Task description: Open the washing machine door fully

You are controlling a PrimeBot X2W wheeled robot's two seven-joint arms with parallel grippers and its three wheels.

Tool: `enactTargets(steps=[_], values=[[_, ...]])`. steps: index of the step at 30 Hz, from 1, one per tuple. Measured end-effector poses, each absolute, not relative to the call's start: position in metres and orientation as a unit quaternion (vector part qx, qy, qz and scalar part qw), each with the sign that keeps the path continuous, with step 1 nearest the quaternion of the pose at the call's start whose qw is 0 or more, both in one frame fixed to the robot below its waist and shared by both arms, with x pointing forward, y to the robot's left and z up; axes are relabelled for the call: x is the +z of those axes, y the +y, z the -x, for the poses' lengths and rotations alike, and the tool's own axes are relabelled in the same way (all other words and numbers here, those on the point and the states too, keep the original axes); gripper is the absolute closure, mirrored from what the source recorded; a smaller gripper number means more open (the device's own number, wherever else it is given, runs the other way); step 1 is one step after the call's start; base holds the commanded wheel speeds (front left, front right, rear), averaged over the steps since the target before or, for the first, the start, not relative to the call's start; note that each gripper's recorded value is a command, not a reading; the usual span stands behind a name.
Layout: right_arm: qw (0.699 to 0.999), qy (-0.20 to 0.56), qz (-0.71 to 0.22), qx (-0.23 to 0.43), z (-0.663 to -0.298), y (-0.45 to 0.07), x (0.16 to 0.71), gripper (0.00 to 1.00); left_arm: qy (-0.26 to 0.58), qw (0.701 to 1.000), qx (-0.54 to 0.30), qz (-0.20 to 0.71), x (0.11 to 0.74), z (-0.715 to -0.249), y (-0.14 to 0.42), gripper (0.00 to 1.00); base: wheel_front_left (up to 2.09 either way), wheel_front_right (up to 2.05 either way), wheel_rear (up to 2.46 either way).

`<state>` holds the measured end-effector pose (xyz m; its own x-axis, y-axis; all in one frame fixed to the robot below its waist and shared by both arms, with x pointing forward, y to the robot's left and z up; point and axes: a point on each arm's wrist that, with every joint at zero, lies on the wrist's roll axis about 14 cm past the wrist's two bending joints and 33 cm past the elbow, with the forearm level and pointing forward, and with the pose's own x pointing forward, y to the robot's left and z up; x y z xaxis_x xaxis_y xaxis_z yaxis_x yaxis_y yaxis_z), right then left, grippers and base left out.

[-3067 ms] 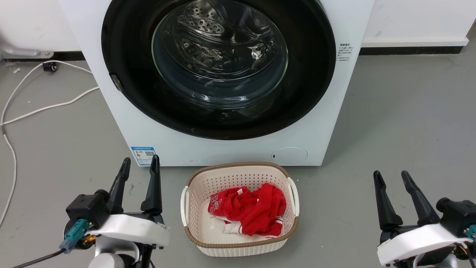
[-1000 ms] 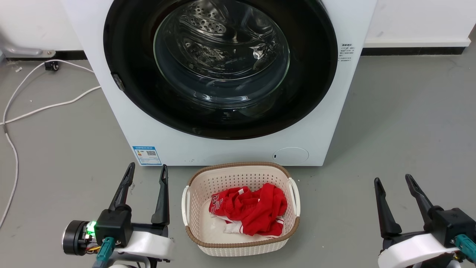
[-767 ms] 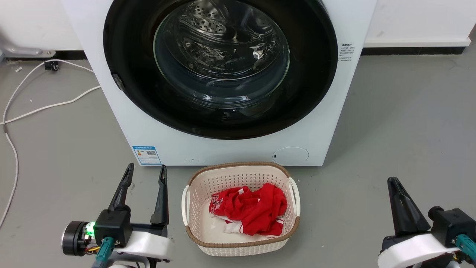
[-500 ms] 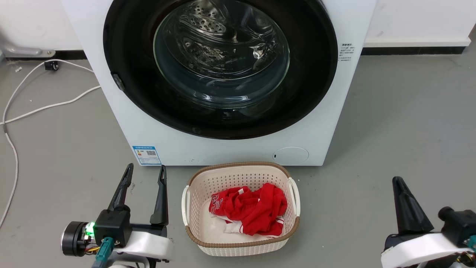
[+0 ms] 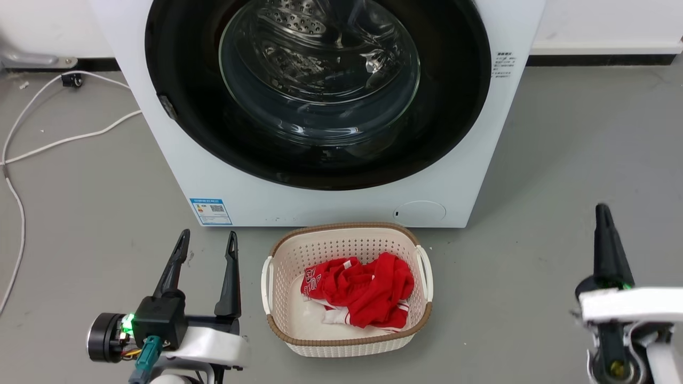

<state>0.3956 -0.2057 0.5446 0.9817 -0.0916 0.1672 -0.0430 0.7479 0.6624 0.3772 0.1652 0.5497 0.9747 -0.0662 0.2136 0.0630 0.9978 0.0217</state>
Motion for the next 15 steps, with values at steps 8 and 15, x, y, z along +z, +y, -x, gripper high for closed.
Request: enactTargets(steps=[8, 15], values=[[0.821, -0.120, -0.558, -0.021, -0.453, -0.217, 0.565, 1.00, -0.104, 0.994, -0.030, -0.003, 0.547, -0.390, 0.167, 0.00, 0.00, 0.00, 0.00], [0.776, -0.105, -0.622, 0.001, -0.518, -0.222, 0.587, 1.00, -0.104, 0.994, -0.027, -0.001, 0.545, -0.409, 0.170, 0.00, 0.00, 0.00, 0.00]])
